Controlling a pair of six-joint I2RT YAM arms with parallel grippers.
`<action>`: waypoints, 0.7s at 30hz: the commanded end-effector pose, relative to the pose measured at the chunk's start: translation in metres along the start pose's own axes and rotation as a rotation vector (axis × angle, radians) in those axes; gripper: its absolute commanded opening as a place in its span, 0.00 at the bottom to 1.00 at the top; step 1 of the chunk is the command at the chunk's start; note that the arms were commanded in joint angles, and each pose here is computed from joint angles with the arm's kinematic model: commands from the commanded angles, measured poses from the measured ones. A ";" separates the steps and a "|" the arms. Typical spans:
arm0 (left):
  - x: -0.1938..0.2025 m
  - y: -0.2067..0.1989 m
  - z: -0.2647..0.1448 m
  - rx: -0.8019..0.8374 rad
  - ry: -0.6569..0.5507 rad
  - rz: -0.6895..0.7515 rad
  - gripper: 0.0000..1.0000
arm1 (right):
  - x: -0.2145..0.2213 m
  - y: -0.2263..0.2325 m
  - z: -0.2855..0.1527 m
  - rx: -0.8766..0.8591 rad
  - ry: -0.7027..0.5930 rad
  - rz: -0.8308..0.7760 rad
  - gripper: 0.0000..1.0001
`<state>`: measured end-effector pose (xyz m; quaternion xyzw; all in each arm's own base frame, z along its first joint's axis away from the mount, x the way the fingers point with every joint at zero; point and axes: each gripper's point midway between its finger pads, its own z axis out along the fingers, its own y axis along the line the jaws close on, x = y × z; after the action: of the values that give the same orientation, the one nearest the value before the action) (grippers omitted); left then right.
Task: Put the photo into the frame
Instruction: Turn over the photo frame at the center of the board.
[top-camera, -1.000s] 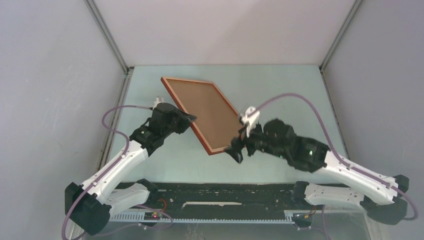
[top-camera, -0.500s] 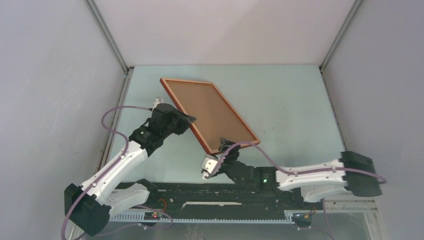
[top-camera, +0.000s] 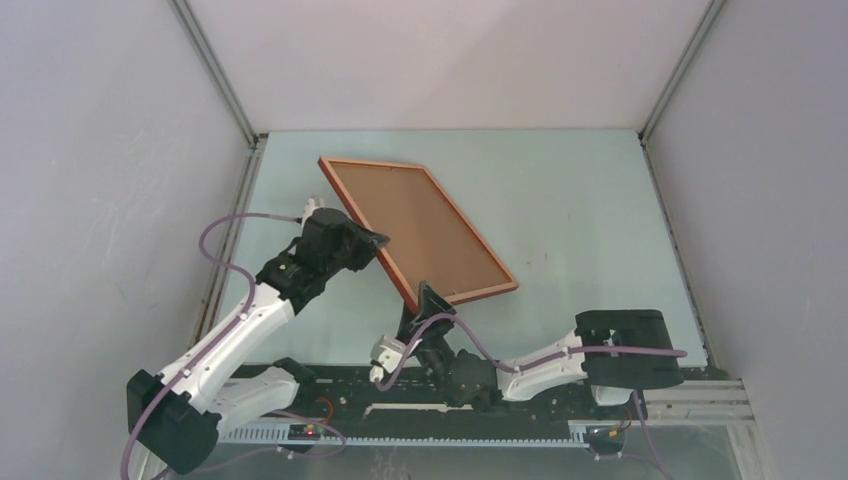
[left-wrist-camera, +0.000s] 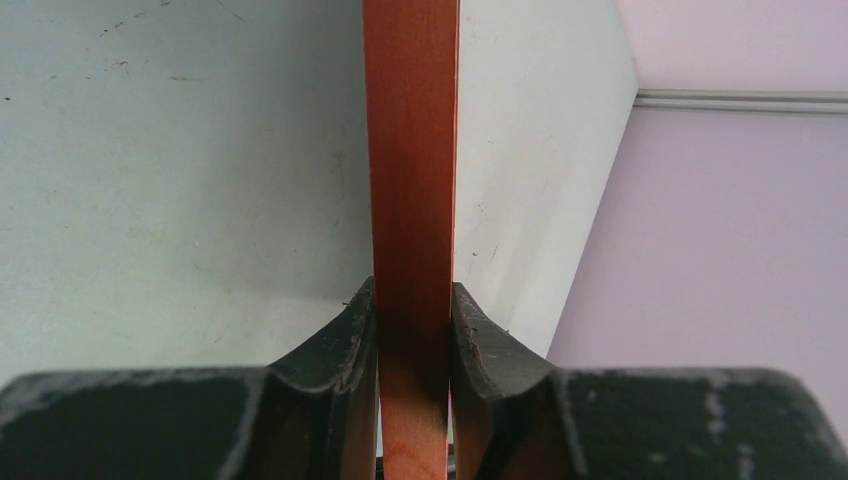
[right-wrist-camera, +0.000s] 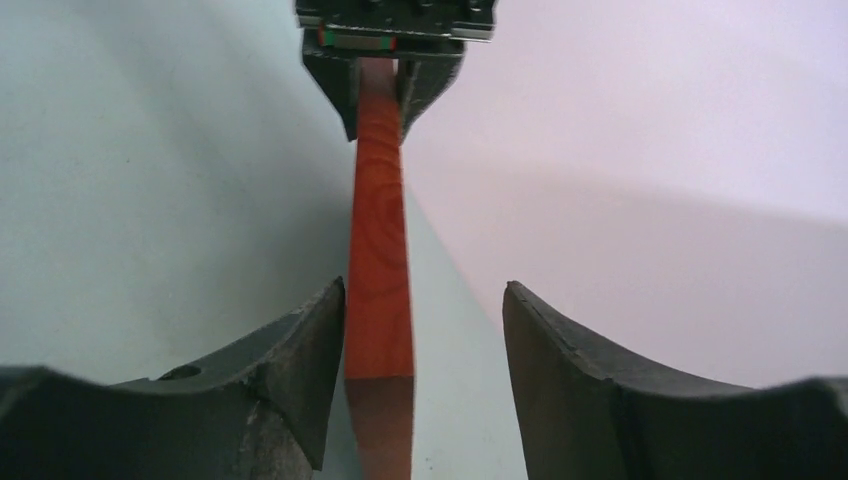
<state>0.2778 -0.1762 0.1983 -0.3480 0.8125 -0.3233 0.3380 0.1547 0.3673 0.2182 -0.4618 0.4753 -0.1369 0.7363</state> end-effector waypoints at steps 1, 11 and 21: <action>-0.024 -0.025 -0.016 0.067 -0.087 0.029 0.00 | -0.009 -0.029 -0.002 0.092 0.013 0.158 0.64; -0.029 -0.027 -0.020 0.074 -0.113 0.049 0.00 | -0.005 -0.020 0.000 -0.093 0.040 0.312 0.06; -0.065 -0.049 -0.072 0.146 -0.264 0.181 0.75 | -0.044 -0.059 0.024 -0.055 0.000 0.527 0.00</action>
<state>0.2749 -0.1571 0.2217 -0.3377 0.8004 -0.3077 0.3881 0.1598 0.3705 0.2314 -0.4568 0.5423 -0.0317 0.7044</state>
